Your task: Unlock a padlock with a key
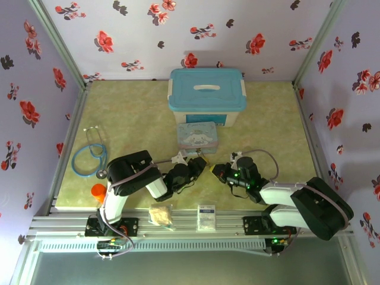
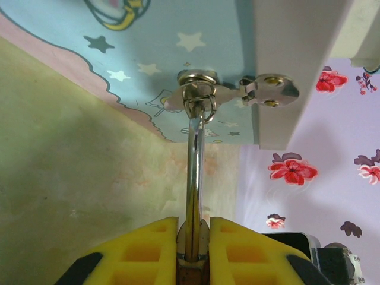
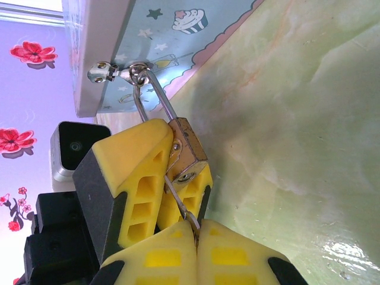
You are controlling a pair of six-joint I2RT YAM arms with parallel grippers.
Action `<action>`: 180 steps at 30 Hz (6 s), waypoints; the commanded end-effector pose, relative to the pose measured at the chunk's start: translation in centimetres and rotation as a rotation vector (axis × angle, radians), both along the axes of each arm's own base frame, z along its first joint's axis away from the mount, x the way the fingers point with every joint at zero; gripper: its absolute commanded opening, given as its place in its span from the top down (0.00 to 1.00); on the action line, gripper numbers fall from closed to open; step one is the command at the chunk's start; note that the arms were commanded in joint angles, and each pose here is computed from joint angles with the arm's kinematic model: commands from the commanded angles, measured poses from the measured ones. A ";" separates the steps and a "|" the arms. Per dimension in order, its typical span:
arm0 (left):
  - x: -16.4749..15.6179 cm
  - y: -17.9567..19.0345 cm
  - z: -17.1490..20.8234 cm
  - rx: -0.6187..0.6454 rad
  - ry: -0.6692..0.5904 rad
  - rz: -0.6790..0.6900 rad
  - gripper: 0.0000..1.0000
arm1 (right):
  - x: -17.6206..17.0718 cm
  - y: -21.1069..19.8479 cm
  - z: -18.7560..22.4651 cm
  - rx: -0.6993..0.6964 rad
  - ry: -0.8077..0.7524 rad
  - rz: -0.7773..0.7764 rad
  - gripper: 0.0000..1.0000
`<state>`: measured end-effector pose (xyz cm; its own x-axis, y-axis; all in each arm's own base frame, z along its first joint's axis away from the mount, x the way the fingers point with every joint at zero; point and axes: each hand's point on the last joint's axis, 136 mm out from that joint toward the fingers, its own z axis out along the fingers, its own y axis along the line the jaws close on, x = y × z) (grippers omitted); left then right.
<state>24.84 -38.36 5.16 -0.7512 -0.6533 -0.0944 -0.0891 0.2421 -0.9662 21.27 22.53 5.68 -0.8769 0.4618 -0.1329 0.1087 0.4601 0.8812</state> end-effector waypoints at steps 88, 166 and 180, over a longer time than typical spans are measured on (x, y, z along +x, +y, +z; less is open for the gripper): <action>-1.5 -1.9 -0.2 0.004 0.002 -0.077 1.00 | 2.4 -0.6 0.6 0.105 -0.052 -0.125 1.00; -1.9 -5.0 5.6 -0.146 -0.048 -0.182 1.00 | 6.5 2.7 5.9 0.385 -0.071 0.020 1.00; -1.2 -4.8 4.9 -0.120 -0.058 -0.145 1.00 | 5.4 3.4 5.2 0.367 -0.058 0.004 1.00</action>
